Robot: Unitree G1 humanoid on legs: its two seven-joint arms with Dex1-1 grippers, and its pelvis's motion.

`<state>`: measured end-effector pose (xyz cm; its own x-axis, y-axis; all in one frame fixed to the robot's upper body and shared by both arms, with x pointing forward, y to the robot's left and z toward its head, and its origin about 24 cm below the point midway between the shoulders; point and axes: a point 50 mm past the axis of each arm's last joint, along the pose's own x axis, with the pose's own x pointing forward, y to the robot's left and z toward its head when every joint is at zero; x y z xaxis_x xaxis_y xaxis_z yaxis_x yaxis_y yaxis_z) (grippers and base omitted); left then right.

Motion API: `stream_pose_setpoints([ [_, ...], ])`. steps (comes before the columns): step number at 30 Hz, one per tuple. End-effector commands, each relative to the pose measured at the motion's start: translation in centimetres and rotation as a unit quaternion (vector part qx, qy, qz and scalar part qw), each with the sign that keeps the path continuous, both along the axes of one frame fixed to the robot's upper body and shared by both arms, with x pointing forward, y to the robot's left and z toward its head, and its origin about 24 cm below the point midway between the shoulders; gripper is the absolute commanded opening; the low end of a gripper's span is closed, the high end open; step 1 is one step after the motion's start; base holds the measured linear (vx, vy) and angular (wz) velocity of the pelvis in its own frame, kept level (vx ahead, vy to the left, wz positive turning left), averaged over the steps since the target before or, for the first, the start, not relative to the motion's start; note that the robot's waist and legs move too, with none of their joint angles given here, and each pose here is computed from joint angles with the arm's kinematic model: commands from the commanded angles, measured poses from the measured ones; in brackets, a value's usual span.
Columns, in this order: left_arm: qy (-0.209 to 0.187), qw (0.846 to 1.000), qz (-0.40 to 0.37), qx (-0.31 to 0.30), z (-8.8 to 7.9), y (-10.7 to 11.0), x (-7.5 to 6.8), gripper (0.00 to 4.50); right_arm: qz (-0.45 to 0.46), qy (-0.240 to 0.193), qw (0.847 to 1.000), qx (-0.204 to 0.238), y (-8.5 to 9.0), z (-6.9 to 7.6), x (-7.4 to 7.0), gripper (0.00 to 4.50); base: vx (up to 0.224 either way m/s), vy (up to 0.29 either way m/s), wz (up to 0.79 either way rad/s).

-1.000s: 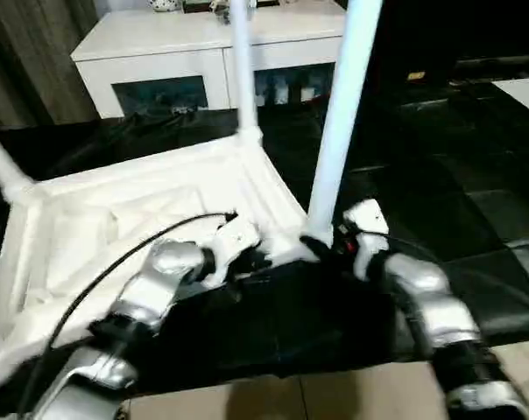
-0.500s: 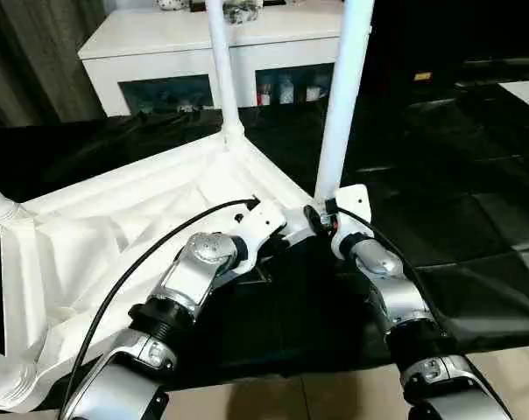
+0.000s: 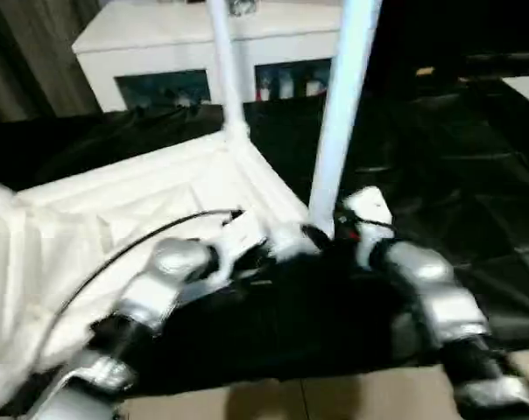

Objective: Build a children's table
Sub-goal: Rotate leg to tighten

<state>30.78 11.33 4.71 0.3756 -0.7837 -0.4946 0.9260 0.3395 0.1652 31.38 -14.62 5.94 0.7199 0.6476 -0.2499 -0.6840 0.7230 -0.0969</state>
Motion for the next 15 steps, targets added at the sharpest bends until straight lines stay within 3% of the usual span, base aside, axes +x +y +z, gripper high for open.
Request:
stream_pose_setpoints([
  [1,0.021,0.998,-0.048,0.018,-0.4,0.5,-1.2,0.0,0.064,0.004,0.998,-0.012,-1.0,0.9,-1.0,3.77,0.0,0.0,0.0],
  [7,0.029,0.996,-0.079,0.001,0.6,0.7,-2.0,0.0,0.143,0.042,0.989,-0.013,-2.9,1.9,-2.5,3.77,0.0,0.0,0.0],
  [10,0.029,0.996,-0.084,0.0,0.7,0.6,-2.0,0.0,0.18,0.076,0.98,-0.027,-3.2,1.4,-2.9,3.77,0.0,0.0,0.0],
  [15,0.028,0.996,-0.083,0.002,0.7,0.5,-1.8,0.0,0.194,0.088,0.976,-0.044,-3.1,0.8,-2.8,3.77,0.0,0.0,0.0],
])
